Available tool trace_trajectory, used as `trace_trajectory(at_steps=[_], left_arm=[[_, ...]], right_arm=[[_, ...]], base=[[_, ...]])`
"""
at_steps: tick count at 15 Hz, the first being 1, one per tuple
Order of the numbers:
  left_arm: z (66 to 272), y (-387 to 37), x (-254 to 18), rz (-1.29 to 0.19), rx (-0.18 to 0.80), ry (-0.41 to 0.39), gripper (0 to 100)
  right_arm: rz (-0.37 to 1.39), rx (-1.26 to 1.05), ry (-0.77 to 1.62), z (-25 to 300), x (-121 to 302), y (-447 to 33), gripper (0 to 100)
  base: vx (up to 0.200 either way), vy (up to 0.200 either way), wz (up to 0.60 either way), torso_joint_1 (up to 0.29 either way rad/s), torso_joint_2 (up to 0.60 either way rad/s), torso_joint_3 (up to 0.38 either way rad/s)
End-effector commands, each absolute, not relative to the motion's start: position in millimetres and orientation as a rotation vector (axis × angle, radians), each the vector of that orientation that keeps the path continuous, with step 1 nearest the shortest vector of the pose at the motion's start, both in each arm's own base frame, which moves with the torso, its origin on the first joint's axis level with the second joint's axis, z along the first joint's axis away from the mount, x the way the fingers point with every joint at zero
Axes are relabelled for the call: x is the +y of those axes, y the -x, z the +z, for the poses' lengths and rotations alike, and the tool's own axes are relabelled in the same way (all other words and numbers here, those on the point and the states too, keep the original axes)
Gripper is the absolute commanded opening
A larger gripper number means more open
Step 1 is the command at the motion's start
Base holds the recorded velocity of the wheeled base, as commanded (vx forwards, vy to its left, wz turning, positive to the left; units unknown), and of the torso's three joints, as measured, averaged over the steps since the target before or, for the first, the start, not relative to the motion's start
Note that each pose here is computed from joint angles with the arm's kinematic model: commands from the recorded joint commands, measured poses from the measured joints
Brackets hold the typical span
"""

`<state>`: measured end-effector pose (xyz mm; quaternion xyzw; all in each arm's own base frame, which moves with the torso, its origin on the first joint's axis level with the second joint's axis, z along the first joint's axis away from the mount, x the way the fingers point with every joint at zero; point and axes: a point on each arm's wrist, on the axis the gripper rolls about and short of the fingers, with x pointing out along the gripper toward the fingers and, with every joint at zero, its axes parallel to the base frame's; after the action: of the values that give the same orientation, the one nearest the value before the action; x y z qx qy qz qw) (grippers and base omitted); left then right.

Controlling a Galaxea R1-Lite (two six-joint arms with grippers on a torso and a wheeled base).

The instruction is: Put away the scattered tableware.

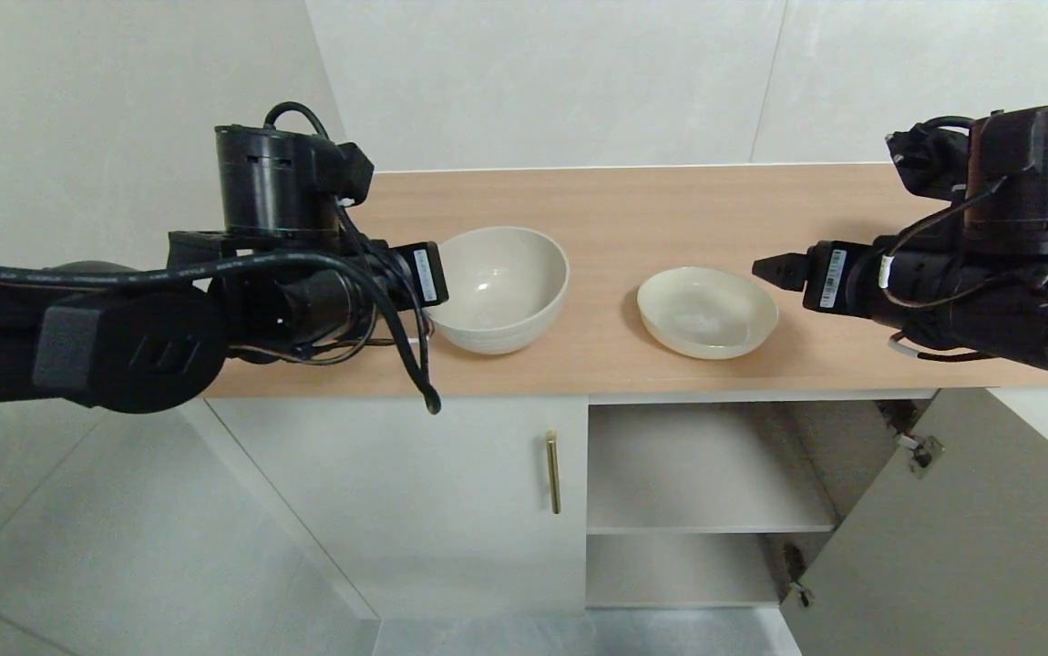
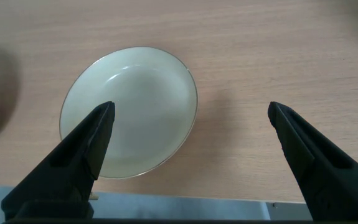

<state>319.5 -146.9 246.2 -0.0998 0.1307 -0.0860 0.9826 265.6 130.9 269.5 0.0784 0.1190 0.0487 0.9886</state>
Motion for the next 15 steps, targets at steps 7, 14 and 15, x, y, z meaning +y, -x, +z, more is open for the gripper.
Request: trace_trajectory(at_steps=[7, 14, 15], left_arm=[[273.6, -284.1, -137.9, -0.213, 0.200, 0.245, 0], [276.4, -275.5, -137.3, -0.226, 0.194, 0.245, 0], [277.4, -274.1, -137.1, -0.228, 0.192, 0.246, 0]], right_arm=[[0.028, 0.283, -0.118, 250.9, 139.4, -284.4, 100], [0.000, 0.330, -0.092, 229.6, 149.0, -303.6, 100], [0.000, 0.330, -0.092, 229.2, 149.2, -303.9, 100]], base=[[0.000, 0.000, 0.00, 0.000, 0.00, 0.000], [0.000, 0.000, 0.00, 0.000, 0.00, 0.000], [0.000, 0.000, 0.00, 0.000, 0.00, 0.000]])
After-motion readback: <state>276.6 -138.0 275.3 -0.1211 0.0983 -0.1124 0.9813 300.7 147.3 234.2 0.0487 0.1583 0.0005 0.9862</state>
